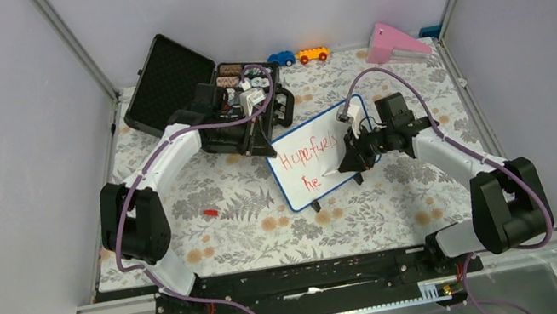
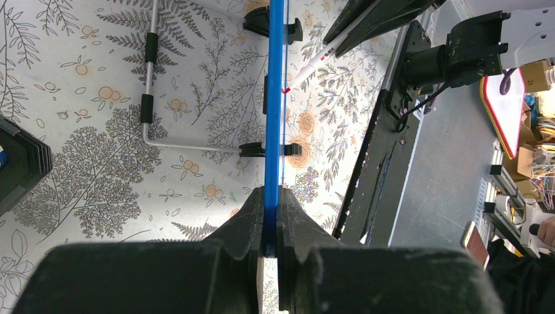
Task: Write a sentence on the whiteboard
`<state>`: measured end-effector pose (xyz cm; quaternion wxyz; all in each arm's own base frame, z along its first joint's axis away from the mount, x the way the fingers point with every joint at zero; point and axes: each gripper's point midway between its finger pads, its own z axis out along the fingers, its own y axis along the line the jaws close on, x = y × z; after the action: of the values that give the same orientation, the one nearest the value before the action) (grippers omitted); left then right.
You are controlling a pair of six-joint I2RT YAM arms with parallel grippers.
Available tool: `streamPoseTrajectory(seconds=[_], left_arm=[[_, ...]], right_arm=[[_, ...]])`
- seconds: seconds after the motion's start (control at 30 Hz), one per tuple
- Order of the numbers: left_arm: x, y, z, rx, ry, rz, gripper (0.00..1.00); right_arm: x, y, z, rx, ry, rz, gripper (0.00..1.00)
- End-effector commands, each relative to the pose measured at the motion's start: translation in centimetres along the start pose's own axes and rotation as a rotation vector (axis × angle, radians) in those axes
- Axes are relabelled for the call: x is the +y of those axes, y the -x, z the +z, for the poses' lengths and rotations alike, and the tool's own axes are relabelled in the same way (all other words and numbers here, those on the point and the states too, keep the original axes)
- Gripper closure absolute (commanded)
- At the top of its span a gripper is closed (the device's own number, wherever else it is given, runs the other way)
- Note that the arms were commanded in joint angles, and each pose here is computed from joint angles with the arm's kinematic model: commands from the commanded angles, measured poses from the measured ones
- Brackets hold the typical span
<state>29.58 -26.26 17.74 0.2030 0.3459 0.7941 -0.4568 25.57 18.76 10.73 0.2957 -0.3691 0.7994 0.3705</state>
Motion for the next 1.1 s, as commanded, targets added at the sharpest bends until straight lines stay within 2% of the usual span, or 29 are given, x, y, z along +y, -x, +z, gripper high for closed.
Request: streamPoseTrajectory(seconds=[0.0, 0.6, 1.07], left_arm=[[-0.4, 0.1, 0.3, 0.008, 0.015, 0.058, 1.0], [-0.4, 0.1, 0.3, 0.007, 0.015, 0.061, 1.0], [-0.5, 0.1, 0.2, 0.006, 0.015, 0.061, 1.0]], right_arm=[[-0.4, 1.6, 0.2, -0.027, -0.015, -0.043, 1.0], [-0.1, 0.9, 1.2, 0.02, 0.001, -0.058, 1.0], [-0.7, 0.8, 0.3, 0.044, -0.049, -0.083, 1.0]])
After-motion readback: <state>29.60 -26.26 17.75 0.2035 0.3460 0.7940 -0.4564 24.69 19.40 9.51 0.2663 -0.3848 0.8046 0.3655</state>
